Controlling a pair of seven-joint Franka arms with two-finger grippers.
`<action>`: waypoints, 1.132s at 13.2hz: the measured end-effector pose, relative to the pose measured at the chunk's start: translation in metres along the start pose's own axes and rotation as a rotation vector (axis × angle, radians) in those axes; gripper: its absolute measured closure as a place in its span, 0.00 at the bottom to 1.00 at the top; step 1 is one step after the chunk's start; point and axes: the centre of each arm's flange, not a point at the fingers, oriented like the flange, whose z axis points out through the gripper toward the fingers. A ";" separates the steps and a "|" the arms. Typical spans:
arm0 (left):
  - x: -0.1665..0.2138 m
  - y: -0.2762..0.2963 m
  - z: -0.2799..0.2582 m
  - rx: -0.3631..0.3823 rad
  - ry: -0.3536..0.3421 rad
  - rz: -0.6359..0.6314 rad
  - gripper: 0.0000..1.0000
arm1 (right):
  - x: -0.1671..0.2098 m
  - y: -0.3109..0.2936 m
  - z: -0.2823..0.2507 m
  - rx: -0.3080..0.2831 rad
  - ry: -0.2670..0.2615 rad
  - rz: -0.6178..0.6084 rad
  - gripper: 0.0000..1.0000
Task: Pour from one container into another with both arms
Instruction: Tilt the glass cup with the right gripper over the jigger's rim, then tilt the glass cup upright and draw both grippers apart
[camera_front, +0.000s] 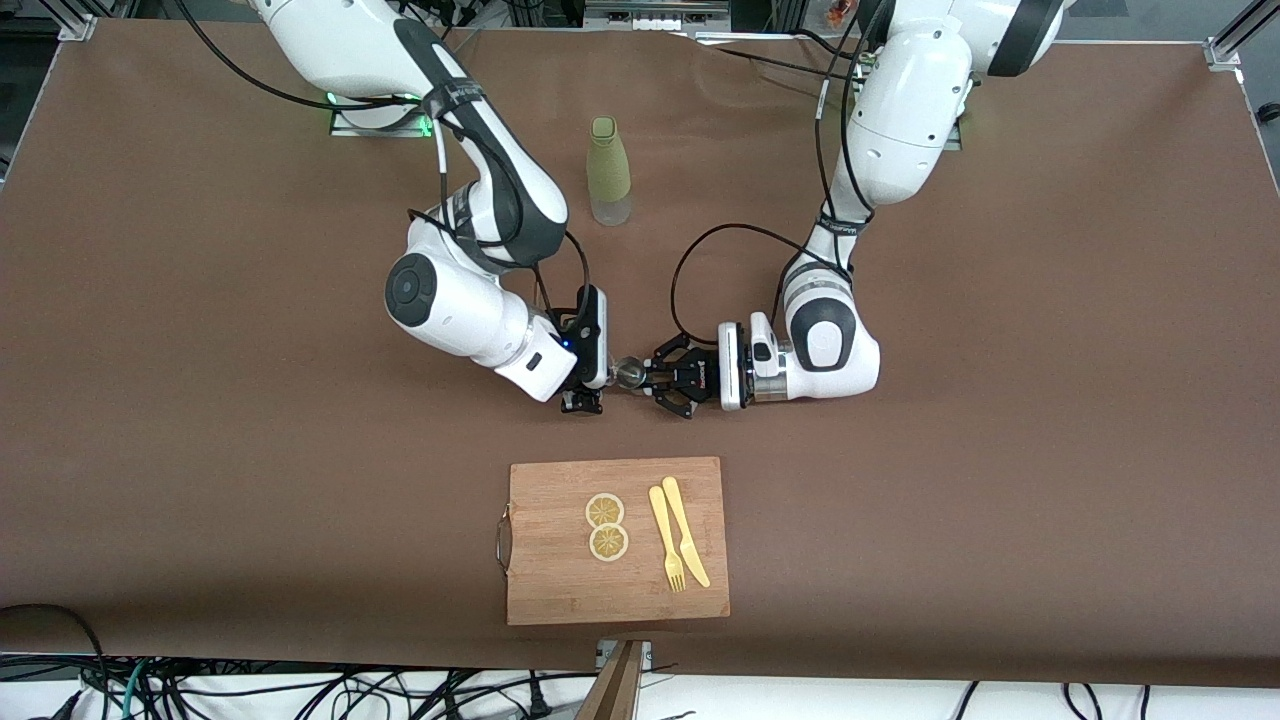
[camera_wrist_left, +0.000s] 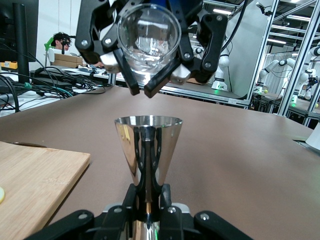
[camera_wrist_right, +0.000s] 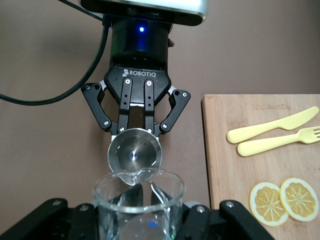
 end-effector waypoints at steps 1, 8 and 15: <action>0.000 0.000 0.000 0.000 0.000 0.000 0.79 | 0.004 -0.002 -0.001 -0.003 -0.011 0.002 0.87; 0.000 0.000 0.000 0.001 -0.001 0.000 0.79 | 0.027 -0.019 0.010 -0.026 -0.124 0.026 0.87; 0.000 0.000 0.000 0.001 -0.002 0.000 0.79 | 0.014 -0.002 -0.014 -0.041 -0.031 0.143 0.87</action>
